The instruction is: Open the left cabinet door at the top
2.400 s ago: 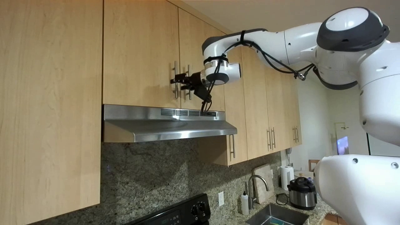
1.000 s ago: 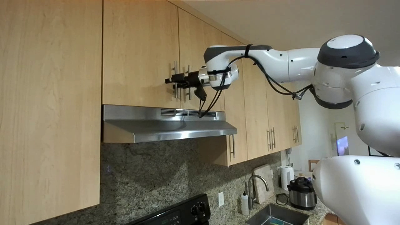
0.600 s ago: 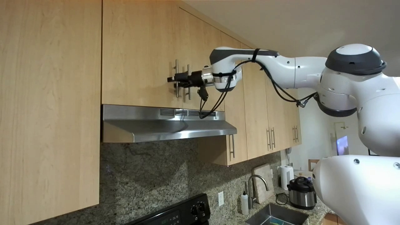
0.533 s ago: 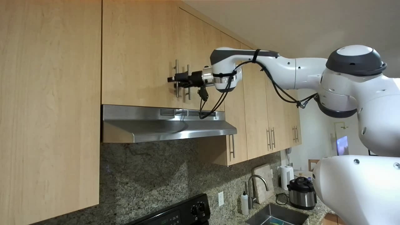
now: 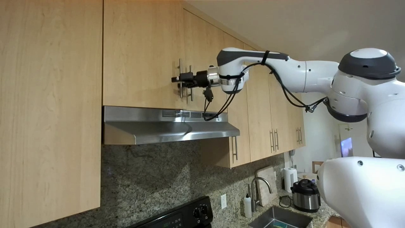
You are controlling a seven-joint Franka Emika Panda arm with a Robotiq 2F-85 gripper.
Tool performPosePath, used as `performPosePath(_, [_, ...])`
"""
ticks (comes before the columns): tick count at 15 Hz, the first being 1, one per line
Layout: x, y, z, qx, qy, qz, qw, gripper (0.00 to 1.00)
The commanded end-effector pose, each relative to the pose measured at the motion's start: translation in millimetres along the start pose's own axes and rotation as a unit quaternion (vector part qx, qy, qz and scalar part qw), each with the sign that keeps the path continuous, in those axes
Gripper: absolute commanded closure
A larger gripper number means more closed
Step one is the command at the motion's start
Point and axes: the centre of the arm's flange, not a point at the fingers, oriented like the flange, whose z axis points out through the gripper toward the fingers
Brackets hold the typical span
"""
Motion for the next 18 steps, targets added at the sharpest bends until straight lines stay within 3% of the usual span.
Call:
performPosePath(1, [6,-54,-6,0.044,-0.011,-0.008,0.999,0.0])
performPosePath(18, [8,-101,-16,0.026,-0.056,-0.045,0.9971,0.0])
